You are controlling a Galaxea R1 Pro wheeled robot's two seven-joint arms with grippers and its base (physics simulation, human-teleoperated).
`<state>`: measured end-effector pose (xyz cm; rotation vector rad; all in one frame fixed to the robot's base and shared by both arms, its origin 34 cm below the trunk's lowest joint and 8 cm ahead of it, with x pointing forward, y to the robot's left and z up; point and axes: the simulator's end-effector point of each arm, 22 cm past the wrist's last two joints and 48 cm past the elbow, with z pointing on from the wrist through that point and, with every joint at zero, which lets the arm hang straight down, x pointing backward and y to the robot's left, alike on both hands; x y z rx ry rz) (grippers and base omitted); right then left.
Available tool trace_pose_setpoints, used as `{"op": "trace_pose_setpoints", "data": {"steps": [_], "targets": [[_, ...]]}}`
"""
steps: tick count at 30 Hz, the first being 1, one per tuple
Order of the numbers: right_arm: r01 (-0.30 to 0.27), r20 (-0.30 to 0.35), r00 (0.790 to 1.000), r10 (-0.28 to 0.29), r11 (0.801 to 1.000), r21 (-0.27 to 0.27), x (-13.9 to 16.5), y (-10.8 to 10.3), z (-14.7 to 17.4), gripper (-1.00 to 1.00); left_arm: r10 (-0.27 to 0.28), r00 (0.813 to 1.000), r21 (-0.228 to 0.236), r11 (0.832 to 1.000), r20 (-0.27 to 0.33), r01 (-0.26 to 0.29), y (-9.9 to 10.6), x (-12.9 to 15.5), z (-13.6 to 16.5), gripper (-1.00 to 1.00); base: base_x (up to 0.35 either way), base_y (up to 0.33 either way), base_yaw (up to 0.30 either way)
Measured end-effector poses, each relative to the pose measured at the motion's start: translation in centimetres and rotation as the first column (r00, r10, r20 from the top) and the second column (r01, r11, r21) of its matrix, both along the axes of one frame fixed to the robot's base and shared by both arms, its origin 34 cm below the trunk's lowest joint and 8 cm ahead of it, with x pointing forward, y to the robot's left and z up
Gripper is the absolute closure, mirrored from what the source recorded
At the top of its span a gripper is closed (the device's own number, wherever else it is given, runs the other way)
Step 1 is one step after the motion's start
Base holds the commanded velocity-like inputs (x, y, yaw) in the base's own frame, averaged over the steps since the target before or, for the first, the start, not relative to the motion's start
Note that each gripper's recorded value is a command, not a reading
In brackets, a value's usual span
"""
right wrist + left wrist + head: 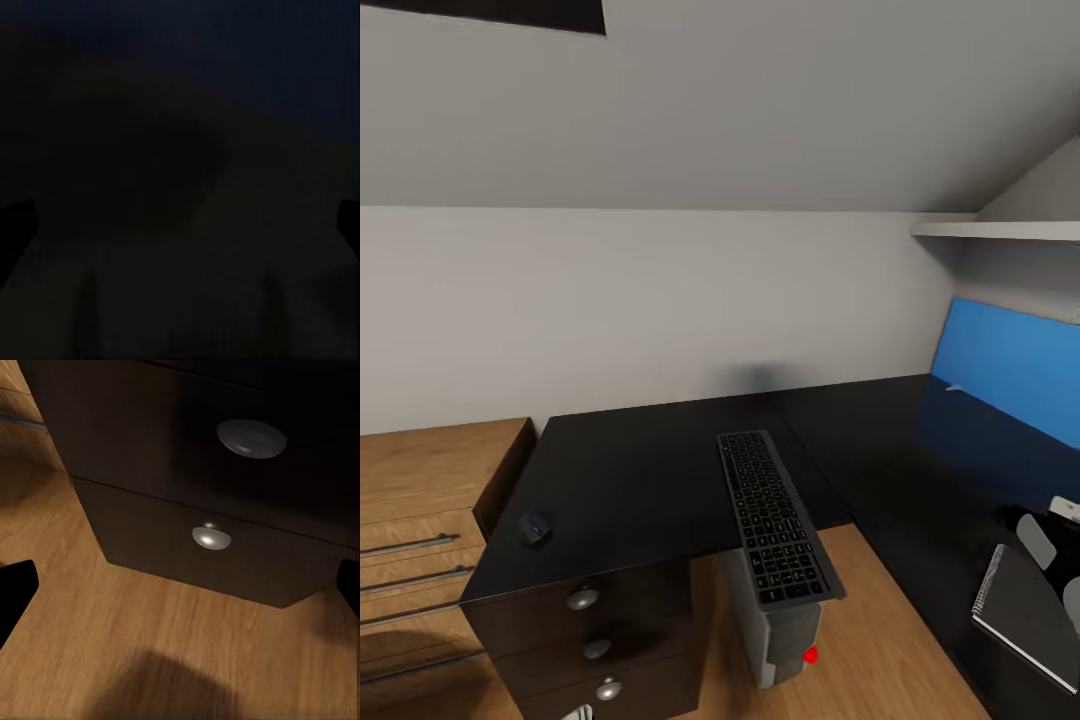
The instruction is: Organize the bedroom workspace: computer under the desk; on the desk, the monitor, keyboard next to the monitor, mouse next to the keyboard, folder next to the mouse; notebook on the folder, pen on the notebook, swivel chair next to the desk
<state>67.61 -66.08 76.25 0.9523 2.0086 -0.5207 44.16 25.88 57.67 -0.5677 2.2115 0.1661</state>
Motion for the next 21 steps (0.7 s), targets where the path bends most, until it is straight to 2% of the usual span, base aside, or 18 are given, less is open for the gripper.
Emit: {"op": "trace_pose_setpoints", "data": {"steps": [7,13,16,21], "targets": [[0.007,-0.007,1.0,-0.007,1.0,0.007,-0.4,-0.3,-0.4,-1.0,-0.005,1.0,0.004,1.0,0.003,0.005,-0.1,0.1,0.1,-1.0,0.0,-0.106,0.0],[0.013,-0.028,1.0,-0.013,1.0,0.019,-1.1,-0.3,-1.3,-1.0,-0.021,1.0,0.018,1.0,0.016,0.021,-0.3,0.3,0.4,-1.0,0.0,-0.021,0.0],[0.021,-0.041,0.999,-0.02,1.0,0.023,-1.6,-0.7,-1.7,-1.0,-0.043,0.999,0.016,0.999,0.024,0.043,-1.1,0.4,0.6,-1.0,0.0,-0.002,0.0],[0.023,-0.046,0.999,-0.021,0.999,0.027,-1.8,-0.7,-1.9,-1.0,-0.05,0.998,0.014,0.999,0.028,0.05,-1.4,0.4,0.8,-1.0,0.0,0.0,0.0]]}}
